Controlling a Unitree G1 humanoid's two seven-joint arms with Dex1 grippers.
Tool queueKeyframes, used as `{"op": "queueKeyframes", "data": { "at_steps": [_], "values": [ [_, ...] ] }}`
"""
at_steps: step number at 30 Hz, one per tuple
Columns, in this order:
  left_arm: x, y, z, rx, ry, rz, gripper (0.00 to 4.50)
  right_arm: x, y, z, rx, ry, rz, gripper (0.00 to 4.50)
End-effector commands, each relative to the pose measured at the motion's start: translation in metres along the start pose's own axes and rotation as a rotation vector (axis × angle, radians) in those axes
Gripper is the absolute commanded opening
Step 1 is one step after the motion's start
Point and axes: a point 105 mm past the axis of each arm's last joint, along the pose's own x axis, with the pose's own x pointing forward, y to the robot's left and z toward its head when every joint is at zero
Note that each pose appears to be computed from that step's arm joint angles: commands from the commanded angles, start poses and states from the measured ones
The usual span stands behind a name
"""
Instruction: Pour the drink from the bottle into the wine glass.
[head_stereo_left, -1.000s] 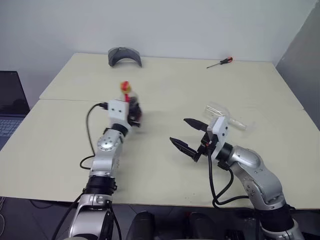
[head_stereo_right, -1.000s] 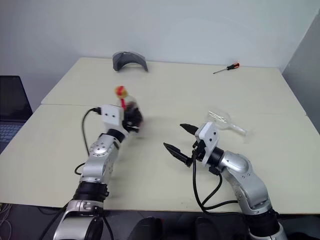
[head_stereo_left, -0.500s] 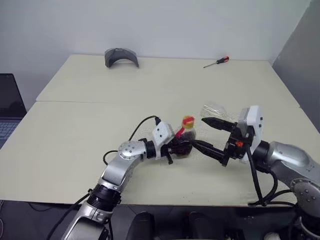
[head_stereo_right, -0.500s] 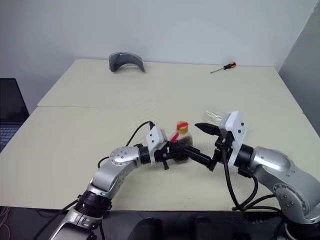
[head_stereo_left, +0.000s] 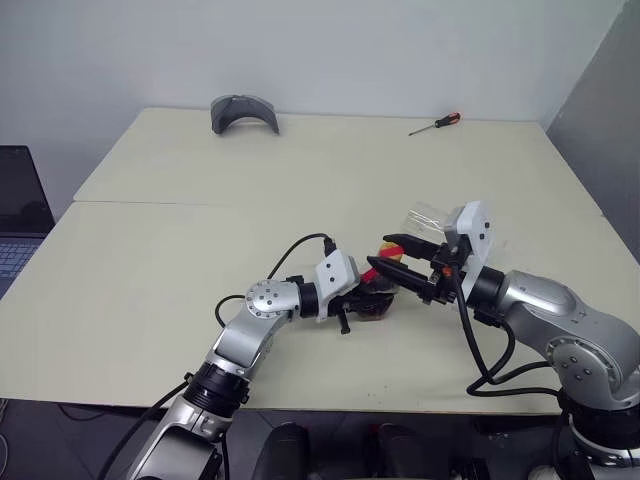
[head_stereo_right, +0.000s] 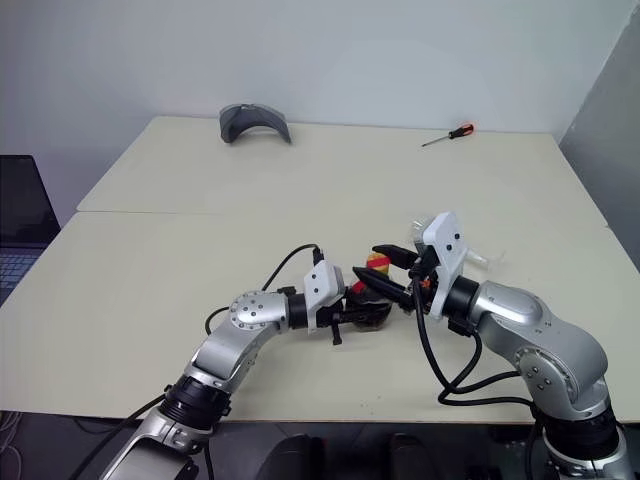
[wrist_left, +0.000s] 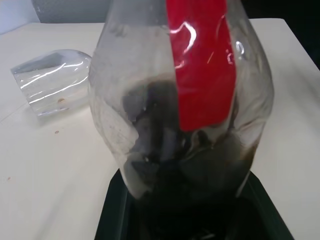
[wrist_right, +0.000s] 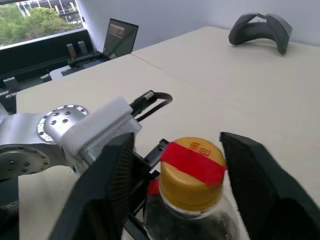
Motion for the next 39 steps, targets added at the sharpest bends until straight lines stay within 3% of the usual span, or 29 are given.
{"op": "queueKeyframes", "data": {
  "at_steps": [1,2,8,13,16,21,29,33,39],
  "values": [
    [0.003,0.003,0.019,0.071,-0.053,-0.009,0.90,-0.001,0.001,0.008,-0.041,-0.039,0.000,1.40],
    [0.003,0.003,0.019,0.073,-0.054,-0.007,0.89,-0.002,0.001,0.009,-0.035,-0.048,0.002,1.24],
    [0.002,0.001,0.020,0.075,-0.058,-0.016,0.77,-0.004,0.003,0.003,-0.052,-0.029,0.093,1.25],
    [-0.002,-0.012,0.029,0.121,-0.096,-0.077,0.76,-0.008,-0.023,-0.018,-0.143,0.175,0.320,1.25],
    [-0.002,-0.012,0.033,0.162,-0.118,-0.066,0.75,-0.004,-0.038,-0.012,-0.140,0.208,0.355,1.25],
    [0.000,0.005,0.033,0.169,-0.138,0.051,0.75,-0.003,-0.031,0.002,-0.128,0.166,0.387,1.25],
    [0.002,0.030,0.028,0.123,-0.146,0.221,0.74,-0.017,0.004,0.033,-0.114,-0.119,0.043,3.98],
    [0.005,0.028,0.024,0.108,-0.144,0.213,0.74,-0.013,0.007,0.027,-0.114,-0.167,-0.197,3.99],
    [0.012,0.027,0.025,0.107,-0.151,0.192,0.74,0.001,0.003,0.013,-0.095,-0.145,-0.327,3.99]
  ]
}}
